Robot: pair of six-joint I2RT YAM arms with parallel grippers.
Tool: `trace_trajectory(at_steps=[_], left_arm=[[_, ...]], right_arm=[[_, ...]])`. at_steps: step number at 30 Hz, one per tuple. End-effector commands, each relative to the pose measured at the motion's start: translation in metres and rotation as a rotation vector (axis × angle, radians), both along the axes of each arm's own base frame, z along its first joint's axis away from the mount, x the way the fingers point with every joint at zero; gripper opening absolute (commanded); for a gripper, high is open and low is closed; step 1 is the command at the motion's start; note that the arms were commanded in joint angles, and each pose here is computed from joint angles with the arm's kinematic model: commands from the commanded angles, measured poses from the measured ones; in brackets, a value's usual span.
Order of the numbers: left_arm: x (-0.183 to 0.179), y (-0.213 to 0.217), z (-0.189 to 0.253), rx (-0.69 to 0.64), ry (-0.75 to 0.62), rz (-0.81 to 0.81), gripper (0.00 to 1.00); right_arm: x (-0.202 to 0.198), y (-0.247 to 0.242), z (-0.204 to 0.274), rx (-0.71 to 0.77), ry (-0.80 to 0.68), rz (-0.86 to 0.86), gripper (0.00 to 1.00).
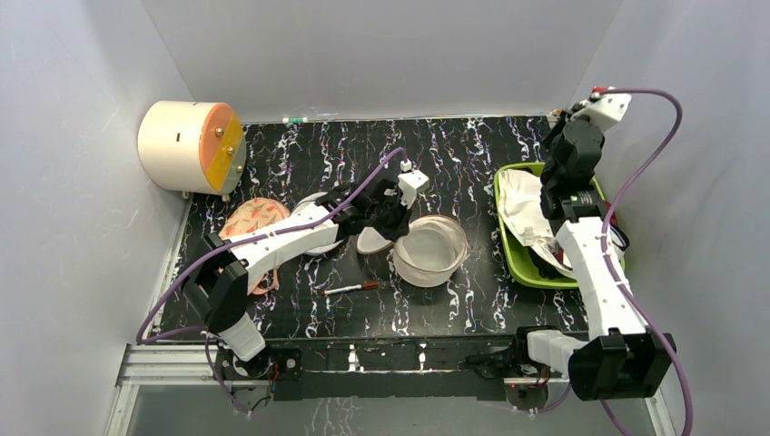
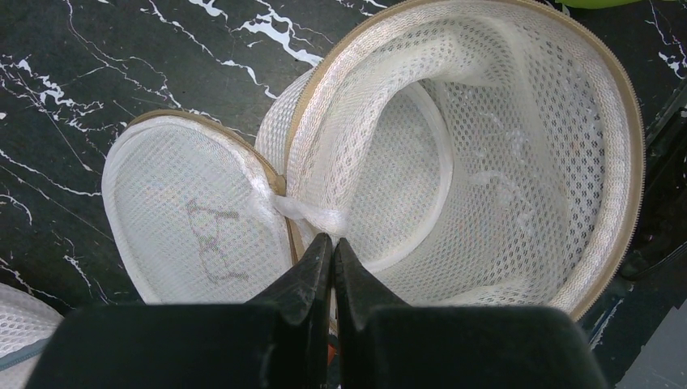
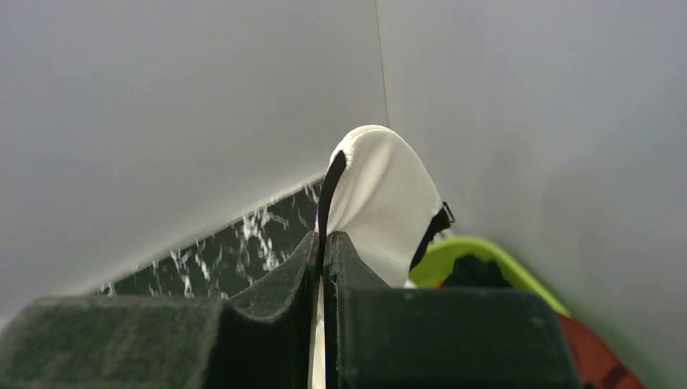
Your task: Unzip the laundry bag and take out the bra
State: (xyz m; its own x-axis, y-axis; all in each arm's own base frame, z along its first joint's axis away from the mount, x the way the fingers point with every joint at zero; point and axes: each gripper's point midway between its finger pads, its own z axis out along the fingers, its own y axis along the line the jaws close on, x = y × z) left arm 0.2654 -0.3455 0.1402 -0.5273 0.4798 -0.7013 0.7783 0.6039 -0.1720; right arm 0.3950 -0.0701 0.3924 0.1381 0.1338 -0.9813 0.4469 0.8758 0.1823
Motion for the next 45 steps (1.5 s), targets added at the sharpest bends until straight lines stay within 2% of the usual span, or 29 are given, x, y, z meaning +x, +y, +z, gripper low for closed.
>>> trace_trajectory(at_steps=[1, 6, 14, 20, 25, 29, 31, 36, 38, 42, 45], left_arm=[[0.002, -0.003, 0.039, -0.057, -0.064, -0.008, 0.00], [0.000, -0.005, 0.040, -0.068, -0.055, -0.015, 0.00], [0.000, -0.006, 0.036, -0.062, -0.044, -0.015, 0.00], [0.001, -0.005, 0.033, -0.052, -0.042, -0.011, 0.00], [0.001, -0.005, 0.033, -0.049, -0.040, -0.012, 0.00], [0.001, -0.005, 0.034, -0.052, -0.044, -0.012, 0.00], [0.001, -0.005, 0.034, -0.052, -0.044, -0.011, 0.00], [0.001, -0.005, 0.034, -0.051, -0.046, -0.012, 0.00], [0.001, -0.005, 0.035, -0.054, -0.046, -0.014, 0.00], [0.001, -0.005, 0.032, -0.050, -0.045, -0.012, 0.00], [0.001, -0.006, 0.030, -0.047, -0.037, -0.014, 0.00]], right_arm=[[-0.025, 0.009, -0.027, 0.098, 0.024, 0.044, 0.00], [-0.063, -0.020, -0.081, 0.135, 0.166, -0.165, 0.00], [-0.085, -0.039, -0.153, 0.205, 0.269, -0.358, 0.00], [-0.070, -0.037, -0.184, 0.232, 0.353, -0.384, 0.00], [-0.062, -0.035, -0.221, 0.222, 0.437, -0.386, 0.09], [-0.054, -0.017, -0.267, 0.238, 0.543, -0.268, 0.00], [-0.057, -0.016, -0.281, 0.248, 0.572, -0.271, 0.00], [-0.056, -0.017, -0.273, 0.232, 0.567, -0.272, 0.01], [-0.054, -0.014, -0.260, 0.240, 0.548, -0.250, 0.09], [-0.053, -0.006, -0.222, 0.251, 0.475, -0.171, 0.39], [-0.058, -0.001, -0.192, 0.256, 0.401, -0.126, 0.54]])
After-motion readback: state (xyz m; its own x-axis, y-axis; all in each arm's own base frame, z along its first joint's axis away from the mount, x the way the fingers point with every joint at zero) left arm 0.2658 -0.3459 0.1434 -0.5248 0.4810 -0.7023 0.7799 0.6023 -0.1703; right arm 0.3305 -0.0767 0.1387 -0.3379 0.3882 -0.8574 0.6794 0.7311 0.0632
